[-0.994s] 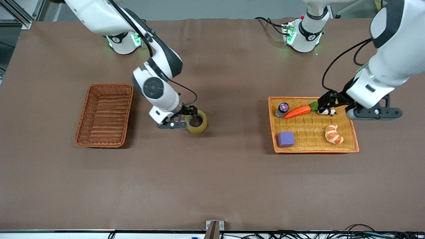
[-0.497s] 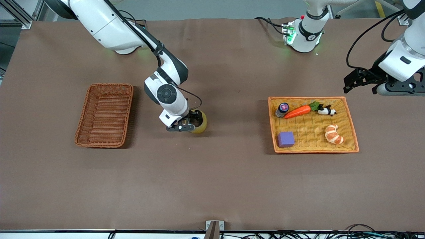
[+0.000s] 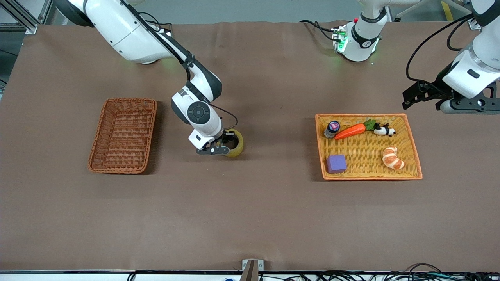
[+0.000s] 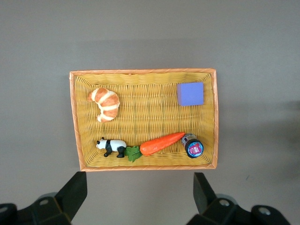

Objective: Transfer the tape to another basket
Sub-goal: 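Lift the tape with the right gripper and move it over the basket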

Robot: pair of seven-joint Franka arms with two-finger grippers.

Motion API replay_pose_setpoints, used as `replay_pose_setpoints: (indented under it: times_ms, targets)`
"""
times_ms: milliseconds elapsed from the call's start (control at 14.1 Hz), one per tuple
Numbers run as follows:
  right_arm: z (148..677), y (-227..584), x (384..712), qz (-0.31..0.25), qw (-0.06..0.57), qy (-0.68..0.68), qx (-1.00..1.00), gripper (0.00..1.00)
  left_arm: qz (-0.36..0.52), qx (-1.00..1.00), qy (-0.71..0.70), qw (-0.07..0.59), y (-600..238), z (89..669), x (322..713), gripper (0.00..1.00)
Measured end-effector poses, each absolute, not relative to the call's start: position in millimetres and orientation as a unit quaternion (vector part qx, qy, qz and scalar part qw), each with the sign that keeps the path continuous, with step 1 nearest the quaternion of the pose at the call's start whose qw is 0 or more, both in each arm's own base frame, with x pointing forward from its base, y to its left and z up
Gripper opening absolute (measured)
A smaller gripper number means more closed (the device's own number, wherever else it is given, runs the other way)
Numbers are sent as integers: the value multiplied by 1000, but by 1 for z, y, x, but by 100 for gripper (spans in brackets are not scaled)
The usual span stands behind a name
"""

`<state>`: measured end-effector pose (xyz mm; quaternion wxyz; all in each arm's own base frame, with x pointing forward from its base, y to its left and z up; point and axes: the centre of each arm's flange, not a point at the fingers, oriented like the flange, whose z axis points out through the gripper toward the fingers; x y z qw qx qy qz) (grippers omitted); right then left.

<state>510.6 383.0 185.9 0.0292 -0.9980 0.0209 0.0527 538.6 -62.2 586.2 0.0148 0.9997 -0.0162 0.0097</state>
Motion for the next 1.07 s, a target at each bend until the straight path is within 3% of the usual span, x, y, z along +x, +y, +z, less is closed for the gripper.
replay_pose_setpoints:
  times_ms: [142,355,781,1065]
  targets:
    - [186,377,515,54,27,40,-997,22,8,1000,-15,15,-61,580,545,100]
    - [202,355,533,68,4,69,-995,22,12,1000,-14,16,-62,576,552,100]
    - [342,244,568,73,-58,38,-995,22,15,1000,-8,16,-62,575,555,100]
    - [354,128,570,94,-74,-9,-993,22,14,1000,-7,16,-62,575,556,100]
